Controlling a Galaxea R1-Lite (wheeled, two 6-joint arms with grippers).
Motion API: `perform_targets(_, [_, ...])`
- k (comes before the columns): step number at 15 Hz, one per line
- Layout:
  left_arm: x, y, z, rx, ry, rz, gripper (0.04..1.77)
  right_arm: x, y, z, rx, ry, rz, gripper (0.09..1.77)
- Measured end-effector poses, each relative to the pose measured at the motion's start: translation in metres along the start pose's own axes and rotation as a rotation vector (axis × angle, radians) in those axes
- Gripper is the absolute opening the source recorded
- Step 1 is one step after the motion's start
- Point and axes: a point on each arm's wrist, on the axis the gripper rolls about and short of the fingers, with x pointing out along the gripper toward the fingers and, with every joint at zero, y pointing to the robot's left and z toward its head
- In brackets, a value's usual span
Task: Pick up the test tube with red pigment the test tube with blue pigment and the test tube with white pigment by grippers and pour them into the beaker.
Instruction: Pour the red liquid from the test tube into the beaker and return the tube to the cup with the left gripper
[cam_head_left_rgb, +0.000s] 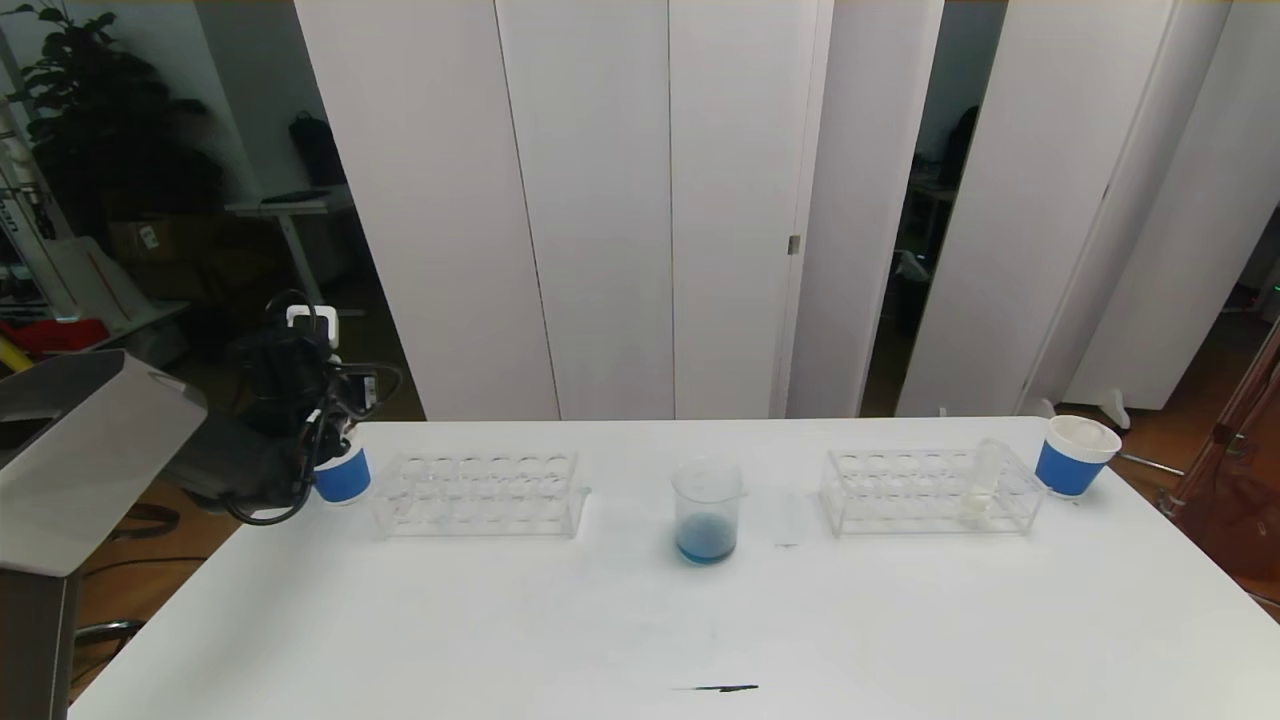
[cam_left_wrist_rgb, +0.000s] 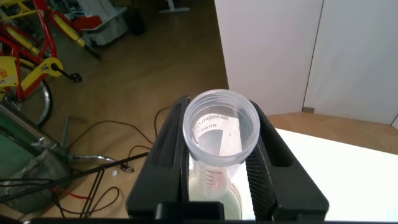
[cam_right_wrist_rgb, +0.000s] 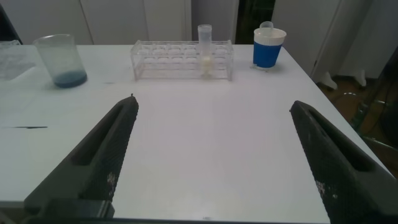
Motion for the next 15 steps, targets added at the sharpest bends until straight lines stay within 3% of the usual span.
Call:
perform_targets(7, [0.003,-0.002,-0.024,0.026,0.054,-0.001,0.6,0.0,0.0,0.0,0.0,0.0,0.0,1.75])
perform_targets(15, [0.003,0.002,-0.029,0.062,0.074,0.005,0.6,0.0,0.0,0.0,0.0,0.0,0.0,1.75])
